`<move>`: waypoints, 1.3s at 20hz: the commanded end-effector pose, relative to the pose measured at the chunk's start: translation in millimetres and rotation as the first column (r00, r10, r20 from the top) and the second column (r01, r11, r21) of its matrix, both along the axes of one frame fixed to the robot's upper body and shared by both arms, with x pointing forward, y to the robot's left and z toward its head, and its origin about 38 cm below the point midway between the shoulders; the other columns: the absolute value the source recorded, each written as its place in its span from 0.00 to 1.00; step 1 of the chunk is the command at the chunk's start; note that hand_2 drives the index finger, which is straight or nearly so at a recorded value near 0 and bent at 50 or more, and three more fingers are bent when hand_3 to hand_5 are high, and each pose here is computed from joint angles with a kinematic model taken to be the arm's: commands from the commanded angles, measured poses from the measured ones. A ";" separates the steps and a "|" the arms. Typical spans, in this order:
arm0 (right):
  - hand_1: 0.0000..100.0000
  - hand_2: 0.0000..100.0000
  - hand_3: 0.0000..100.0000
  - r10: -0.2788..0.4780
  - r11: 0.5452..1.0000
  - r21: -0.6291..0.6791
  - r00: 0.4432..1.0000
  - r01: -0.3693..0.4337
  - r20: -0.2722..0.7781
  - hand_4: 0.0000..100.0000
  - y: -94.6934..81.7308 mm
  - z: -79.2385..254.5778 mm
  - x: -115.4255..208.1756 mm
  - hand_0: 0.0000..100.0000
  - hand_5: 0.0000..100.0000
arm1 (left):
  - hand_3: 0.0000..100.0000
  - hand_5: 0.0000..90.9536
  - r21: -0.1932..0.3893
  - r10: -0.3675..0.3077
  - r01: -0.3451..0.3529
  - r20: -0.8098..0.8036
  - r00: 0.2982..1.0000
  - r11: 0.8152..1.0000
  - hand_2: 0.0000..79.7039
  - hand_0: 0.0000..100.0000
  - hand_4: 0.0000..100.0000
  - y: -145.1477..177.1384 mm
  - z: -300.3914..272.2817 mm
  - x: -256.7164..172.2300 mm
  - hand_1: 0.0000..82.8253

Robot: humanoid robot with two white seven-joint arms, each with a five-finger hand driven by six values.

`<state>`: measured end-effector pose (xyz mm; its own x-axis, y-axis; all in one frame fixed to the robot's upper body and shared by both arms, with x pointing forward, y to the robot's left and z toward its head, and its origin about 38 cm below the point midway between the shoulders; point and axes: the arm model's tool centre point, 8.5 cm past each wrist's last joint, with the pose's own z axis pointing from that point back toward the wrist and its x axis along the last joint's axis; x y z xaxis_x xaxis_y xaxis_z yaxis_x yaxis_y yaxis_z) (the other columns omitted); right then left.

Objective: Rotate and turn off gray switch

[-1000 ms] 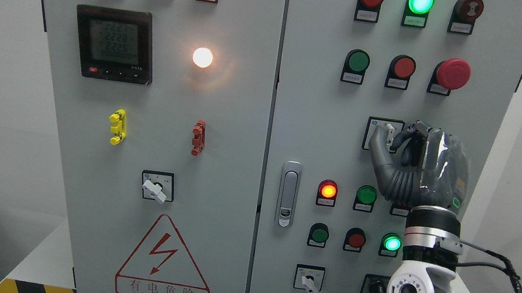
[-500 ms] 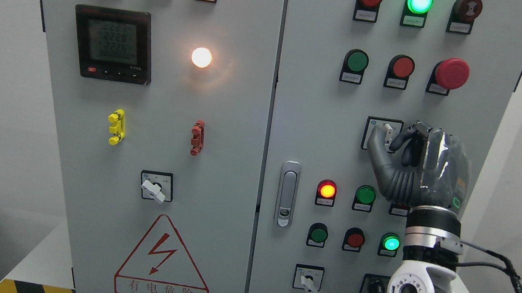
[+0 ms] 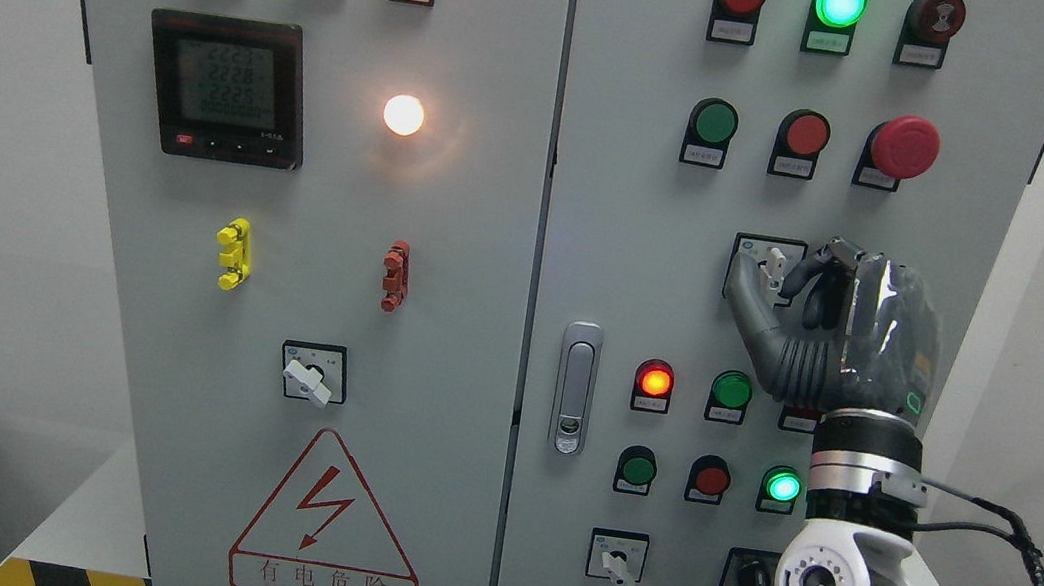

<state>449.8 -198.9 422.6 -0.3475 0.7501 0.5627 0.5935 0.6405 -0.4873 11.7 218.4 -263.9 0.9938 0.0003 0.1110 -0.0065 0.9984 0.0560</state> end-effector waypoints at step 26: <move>0.37 0.60 0.96 0.088 0.985 -0.166 0.955 -0.042 0.283 0.87 -10.8 -11.7 -54.5 0.25 0.88 | 0.00 0.00 -0.002 0.027 -0.027 0.034 0.999 1.000 0.00 0.12 0.00 -0.1 0.1 14.3 0.47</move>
